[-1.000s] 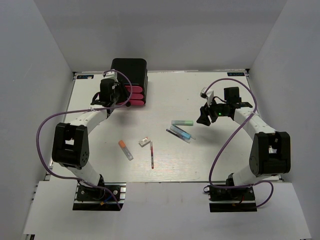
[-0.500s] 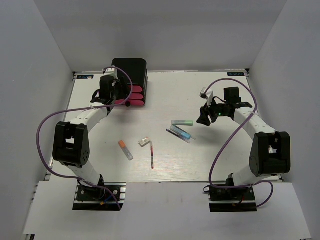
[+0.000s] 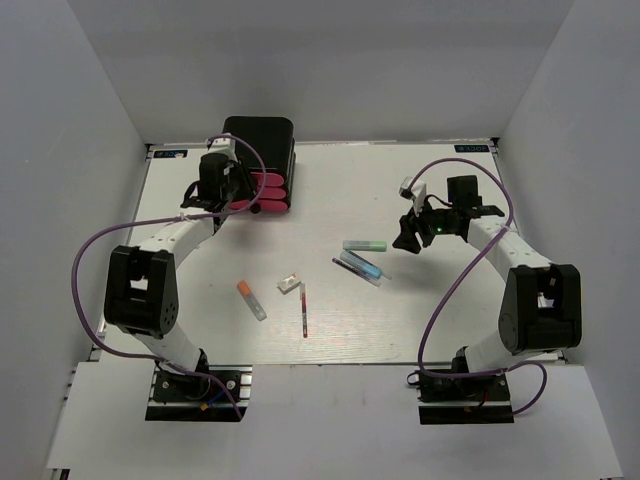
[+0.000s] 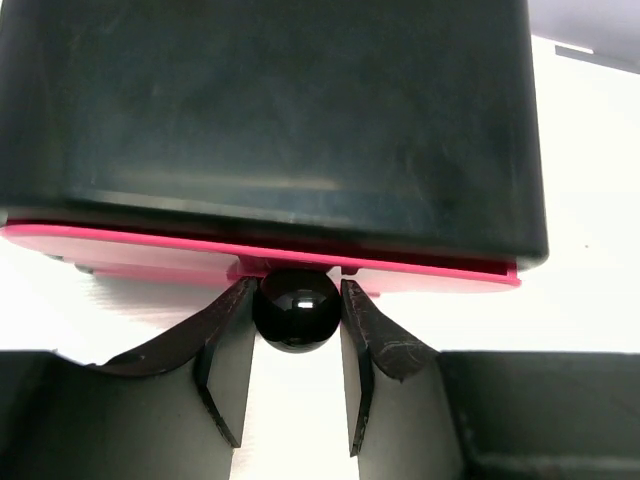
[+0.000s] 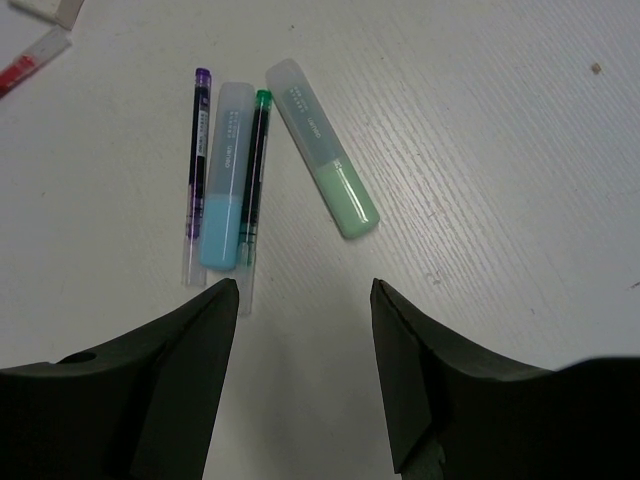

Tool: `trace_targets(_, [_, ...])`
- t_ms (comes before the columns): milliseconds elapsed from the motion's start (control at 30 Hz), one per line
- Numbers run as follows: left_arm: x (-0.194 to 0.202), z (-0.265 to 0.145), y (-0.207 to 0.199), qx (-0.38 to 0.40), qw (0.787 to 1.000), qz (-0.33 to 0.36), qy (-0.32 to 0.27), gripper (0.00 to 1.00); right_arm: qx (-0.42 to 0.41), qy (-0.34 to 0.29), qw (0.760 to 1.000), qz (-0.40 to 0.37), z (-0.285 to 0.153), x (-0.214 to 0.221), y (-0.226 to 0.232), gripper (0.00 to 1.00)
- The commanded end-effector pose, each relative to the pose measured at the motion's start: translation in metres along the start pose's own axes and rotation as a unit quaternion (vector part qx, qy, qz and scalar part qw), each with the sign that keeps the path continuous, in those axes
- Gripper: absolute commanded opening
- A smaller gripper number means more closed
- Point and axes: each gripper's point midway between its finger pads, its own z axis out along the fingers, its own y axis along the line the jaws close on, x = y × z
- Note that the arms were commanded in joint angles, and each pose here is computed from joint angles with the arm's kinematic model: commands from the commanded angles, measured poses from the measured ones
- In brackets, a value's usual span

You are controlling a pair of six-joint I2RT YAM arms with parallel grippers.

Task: Sort the stationery into containers
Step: Open the drawer in the storage box, then pick up the stationery from the center of the board.

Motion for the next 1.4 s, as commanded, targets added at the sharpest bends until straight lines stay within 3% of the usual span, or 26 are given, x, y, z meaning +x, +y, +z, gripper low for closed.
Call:
trace_targets(0, [0.001, -0.025, -0.009, 0.022, 1.000, 0.005, -0.004, 0.19, -0.014, -0.018, 0.999, -0.024, -0.005, -0.010, 0.011, 0.62])
trace_targets(267, [0.020, -0.066, -0.007, 0.039, 0.999, 0.007, -0.010, 0.18, -0.055, -0.013, 0.996, -0.067, 0.000, -0.003, 0.028, 0.62])
trace_targets(300, [0.020, -0.066, -0.007, 0.039, 0.999, 0.007, -0.010, 0.20, -0.064, -0.015, 0.995, -0.069, 0.001, -0.003, 0.032, 0.66])
trace_targets(333, [0.023, -0.066, -0.006, 0.037, 0.999, 0.007, -0.004, 0.23, -0.070, -0.013, 0.994, -0.085, 0.003, -0.002, 0.035, 0.67])
trace_targets(367, [0.023, -0.066, -0.006, 0.037, 0.999, 0.007, -0.004, 0.39, -0.077, -0.012, 0.992, -0.095, 0.005, -0.001, 0.038, 0.69])
trace_targets(433, [0.025, -0.067, -0.005, 0.035, 0.999, 0.006, 0.000, 0.46, -0.083, -0.012, 0.989, -0.118, 0.009, -0.001, 0.041, 0.72])
trace_targets(467, [0.025, -0.067, -0.005, 0.035, 0.999, 0.006, 0.000, 0.58, -0.086, -0.007, 0.988, -0.129, 0.013, 0.000, 0.044, 0.73])
trace_targets(667, [0.021, -0.066, -0.005, 0.032, 0.999, 0.006, -0.006, 0.77, -0.059, 0.018, 0.977, -0.203, 0.038, 0.000, 0.024, 0.73])
trace_targets(867, [0.022, -0.080, -0.003, 0.030, 0.999, 0.007, -0.012, 0.78, -0.038, 0.071, 0.976, -0.203, 0.066, 0.014, -0.009, 0.73])
trace_targets(1167, [0.024, -0.111, 0.001, 0.026, 0.999, 0.007, -0.028, 0.81, -0.023, 0.092, 0.972, -0.217, 0.084, 0.011, -0.037, 0.73])
trace_targets(1367, [0.040, -0.138, 0.010, 0.009, 1.000, -0.017, -0.022, 0.82, -0.084, 0.115, 0.960, -0.241, 0.094, 0.026, -0.024, 0.72])
